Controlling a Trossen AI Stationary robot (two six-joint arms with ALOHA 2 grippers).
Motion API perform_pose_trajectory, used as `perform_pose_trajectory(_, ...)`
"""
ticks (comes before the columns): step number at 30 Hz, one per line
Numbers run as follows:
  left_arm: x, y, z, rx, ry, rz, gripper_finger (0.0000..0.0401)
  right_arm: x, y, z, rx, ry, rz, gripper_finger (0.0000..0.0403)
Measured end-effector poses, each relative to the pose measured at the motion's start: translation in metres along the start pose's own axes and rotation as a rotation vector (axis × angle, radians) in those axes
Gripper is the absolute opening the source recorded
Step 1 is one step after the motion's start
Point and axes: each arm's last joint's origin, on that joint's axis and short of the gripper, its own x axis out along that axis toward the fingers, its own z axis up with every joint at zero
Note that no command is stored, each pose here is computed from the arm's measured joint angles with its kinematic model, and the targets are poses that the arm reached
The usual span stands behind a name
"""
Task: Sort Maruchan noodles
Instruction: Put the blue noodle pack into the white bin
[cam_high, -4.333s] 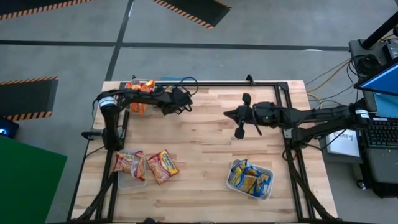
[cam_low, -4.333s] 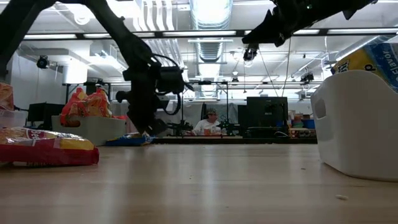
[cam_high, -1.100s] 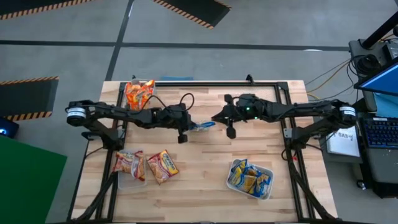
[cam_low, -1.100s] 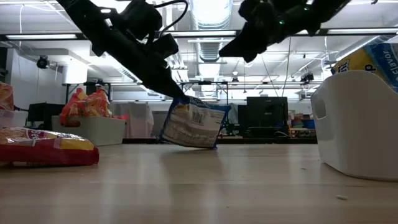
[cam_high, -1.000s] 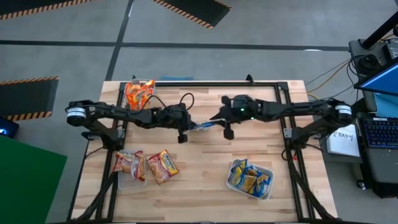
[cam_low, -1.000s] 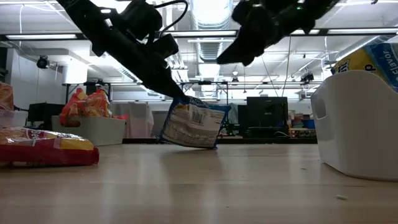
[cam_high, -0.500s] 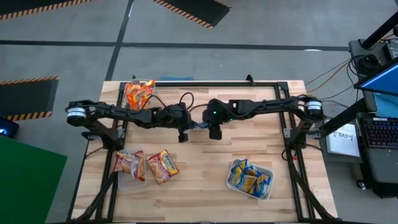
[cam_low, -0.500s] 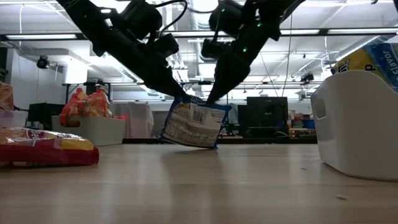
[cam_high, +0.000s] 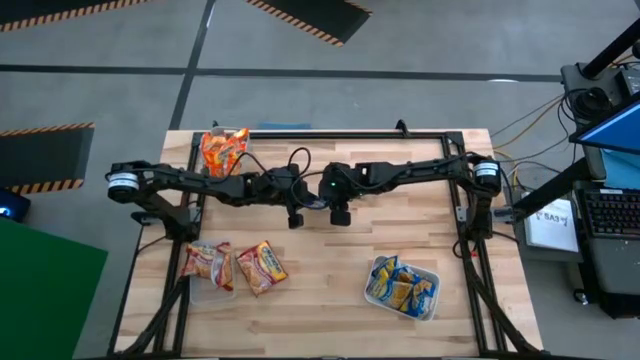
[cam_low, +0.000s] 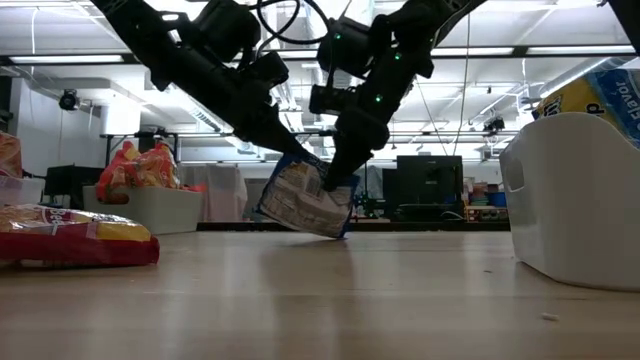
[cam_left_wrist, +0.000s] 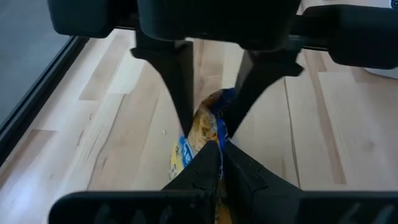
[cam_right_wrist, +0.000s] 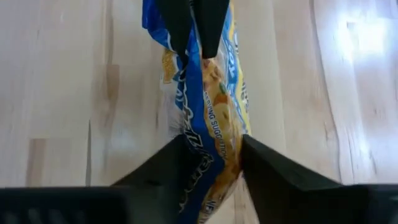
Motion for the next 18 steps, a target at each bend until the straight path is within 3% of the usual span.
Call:
perform_pose_trajectory(5,-0.001,0.000,0.002,-0.001,-0.018,0.002,0.0000,-0.004,0.000,0.000,0.000,-0.001,0.018,0.0024)
perform_pose_trajectory(10,-0.015,0.002,0.013,0.015,-0.075,0.007,0.0025,-0.015,0.001,-0.001,0.026,0.017,0.023,0.0011)
perform_pose_trajectory(18,-0.063,0.007,0.036,0.069,-0.203,0.030,0.0122,-0.070,0.003,0.009,0.087,0.014,0.050,0.0009)
